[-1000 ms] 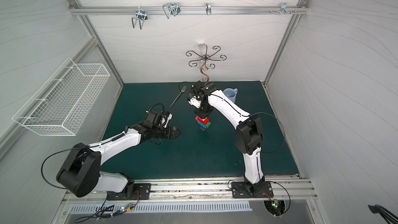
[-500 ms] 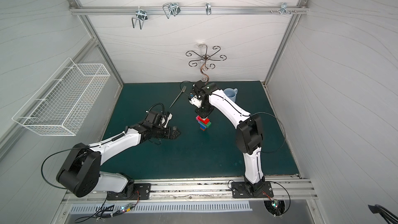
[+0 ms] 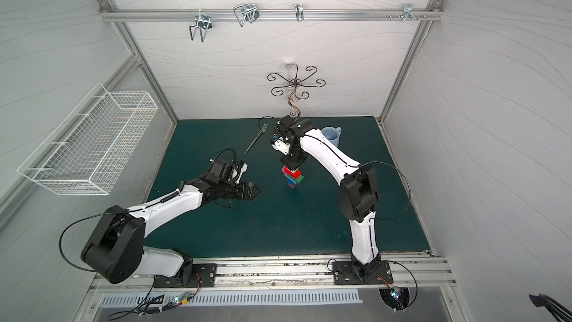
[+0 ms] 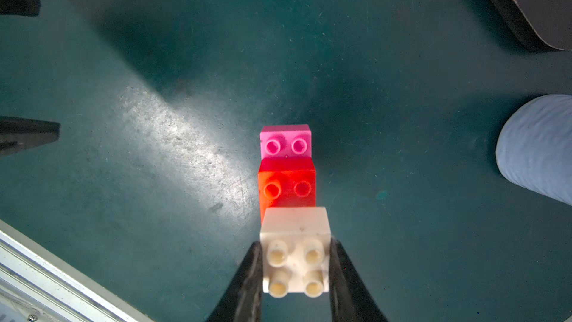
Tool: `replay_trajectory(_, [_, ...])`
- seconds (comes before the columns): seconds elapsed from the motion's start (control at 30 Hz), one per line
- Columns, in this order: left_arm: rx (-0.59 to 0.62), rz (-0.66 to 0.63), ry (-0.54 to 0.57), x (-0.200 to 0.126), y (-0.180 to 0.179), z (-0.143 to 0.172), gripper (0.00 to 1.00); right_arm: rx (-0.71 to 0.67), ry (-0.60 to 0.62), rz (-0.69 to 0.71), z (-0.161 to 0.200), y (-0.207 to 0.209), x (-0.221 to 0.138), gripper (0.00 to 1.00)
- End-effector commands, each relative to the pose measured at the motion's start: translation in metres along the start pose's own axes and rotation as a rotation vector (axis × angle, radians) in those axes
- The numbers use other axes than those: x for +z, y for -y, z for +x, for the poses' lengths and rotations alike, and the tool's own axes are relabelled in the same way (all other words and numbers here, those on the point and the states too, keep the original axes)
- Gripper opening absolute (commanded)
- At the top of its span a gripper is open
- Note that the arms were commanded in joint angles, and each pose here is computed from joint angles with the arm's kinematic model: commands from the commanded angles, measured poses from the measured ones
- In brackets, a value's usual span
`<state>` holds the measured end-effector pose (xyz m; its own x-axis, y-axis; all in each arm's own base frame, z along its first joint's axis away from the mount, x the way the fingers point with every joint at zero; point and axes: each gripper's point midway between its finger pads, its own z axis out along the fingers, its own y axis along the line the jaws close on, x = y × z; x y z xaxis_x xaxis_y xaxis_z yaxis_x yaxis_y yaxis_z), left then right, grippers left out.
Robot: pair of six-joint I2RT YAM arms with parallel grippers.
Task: Assemble a spoon with lego
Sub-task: Assemble the lego brick with the lego brick.
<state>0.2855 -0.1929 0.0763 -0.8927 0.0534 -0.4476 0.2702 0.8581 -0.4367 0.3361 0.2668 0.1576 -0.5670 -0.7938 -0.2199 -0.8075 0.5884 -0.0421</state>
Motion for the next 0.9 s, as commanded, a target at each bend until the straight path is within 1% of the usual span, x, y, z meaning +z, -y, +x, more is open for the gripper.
replay_trajectory(0.0, [0.031,0.014,0.048,-0.003,0.009,-0.021,1.00,0.010,0.012,-0.010,0.003,-0.001,-0.008,0.17])
replay_trajectory(0.63, [0.029,0.008,0.046,-0.003,0.008,-0.019,1.00,0.013,0.050,-0.002,0.001,-0.001,-0.018,0.17])
replay_trajectory(0.87, [0.028,0.009,0.042,-0.002,0.008,-0.019,1.00,0.010,0.027,-0.020,0.004,-0.005,-0.011,0.17])
